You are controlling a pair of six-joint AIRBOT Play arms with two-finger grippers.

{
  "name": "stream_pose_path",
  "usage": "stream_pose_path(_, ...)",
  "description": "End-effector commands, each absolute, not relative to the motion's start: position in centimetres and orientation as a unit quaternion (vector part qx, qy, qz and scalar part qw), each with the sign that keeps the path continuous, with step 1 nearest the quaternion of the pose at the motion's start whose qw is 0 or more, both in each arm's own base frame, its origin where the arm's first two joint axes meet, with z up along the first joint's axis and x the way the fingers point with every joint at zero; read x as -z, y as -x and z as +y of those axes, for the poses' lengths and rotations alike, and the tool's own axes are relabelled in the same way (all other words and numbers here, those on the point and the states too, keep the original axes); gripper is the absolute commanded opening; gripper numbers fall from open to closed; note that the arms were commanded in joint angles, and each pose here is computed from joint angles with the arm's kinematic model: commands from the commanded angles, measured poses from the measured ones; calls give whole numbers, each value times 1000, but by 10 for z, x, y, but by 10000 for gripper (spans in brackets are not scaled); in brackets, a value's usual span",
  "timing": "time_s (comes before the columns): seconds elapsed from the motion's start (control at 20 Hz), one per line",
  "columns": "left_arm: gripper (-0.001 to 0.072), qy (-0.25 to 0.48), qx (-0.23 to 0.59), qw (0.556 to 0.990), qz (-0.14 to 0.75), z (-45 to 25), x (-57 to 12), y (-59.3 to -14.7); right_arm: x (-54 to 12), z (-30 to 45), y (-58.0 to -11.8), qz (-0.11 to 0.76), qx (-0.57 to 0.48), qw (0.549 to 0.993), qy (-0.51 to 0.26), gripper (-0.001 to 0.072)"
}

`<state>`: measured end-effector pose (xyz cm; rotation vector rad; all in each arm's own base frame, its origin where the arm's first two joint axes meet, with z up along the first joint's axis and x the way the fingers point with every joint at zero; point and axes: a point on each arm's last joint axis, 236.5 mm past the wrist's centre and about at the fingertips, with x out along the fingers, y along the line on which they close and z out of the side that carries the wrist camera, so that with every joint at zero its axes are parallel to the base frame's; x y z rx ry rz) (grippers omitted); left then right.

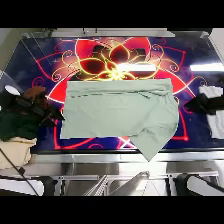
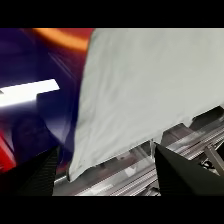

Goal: Fold the shirts.

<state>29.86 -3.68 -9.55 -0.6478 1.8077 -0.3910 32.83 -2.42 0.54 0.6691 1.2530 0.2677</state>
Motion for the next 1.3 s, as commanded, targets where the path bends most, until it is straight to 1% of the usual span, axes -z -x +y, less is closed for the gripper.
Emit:
stream_pose_path(0.0,617,279,154,558,766,-44,120,-267,3,-3,-290,555,-99,762,-319,363)
stream_pose_path(0.1,616,289,151,572,753,-47,127,-272,4,3,-281,554,-100,763,-318,363)
stream_pose_path(0.15,575,292,152,575,749,-49,128,-274,4,4,-278,554,-99,763,-318,363)
stream_pose_path(0.2,443,295,161,578,744,-52,127,-276,5,6,-275,556,-97,760,-322,363)
stream_pose_path(0.25,334,300,175,580,737,-60,123,-280,9,7,-272,561,-91,754,-331,363)
stream_pose_path(0.35,67,299,208,591,720,-73,112,-292,24,9,-259,577,-70,729,-361,363)
stream_pose_path(0.4,9,295,220,596,713,-78,107,-298,32,11,-253,583,-62,718,-375,363)
stream_pose_path(0.5,13,269,241,600,714,-88,97,-305,50,9,-238,598,-36,696,-395,363)
stream_pose_path(0.65,14,243,259,611,707,-98,87,-316,78,-12,-206,631,37,664,-399,363)
stream_pose_path(0.75,14,239,263,614,705,-100,84,-320,89,-6,-197,633,45,648,-421,363)
stream_pose_path(0.9,14,243,263,613,705,-97,82,-320,106,14,-203,603,25,653,-458,363)
stream_pose_path(1.0,14,248,261,611,705,-94,81,-320,121,32,-196,606,16,626,-491,363)
stream_pose_path(1.1,14,248,262,609,706,-93,81,-319,126,55,-194,602,-19,603,-523,363)
stream_pose_path(1.25,13,248,262,610,705,-94,81,-319,122,75,-213,572,-62,603,-552,362)
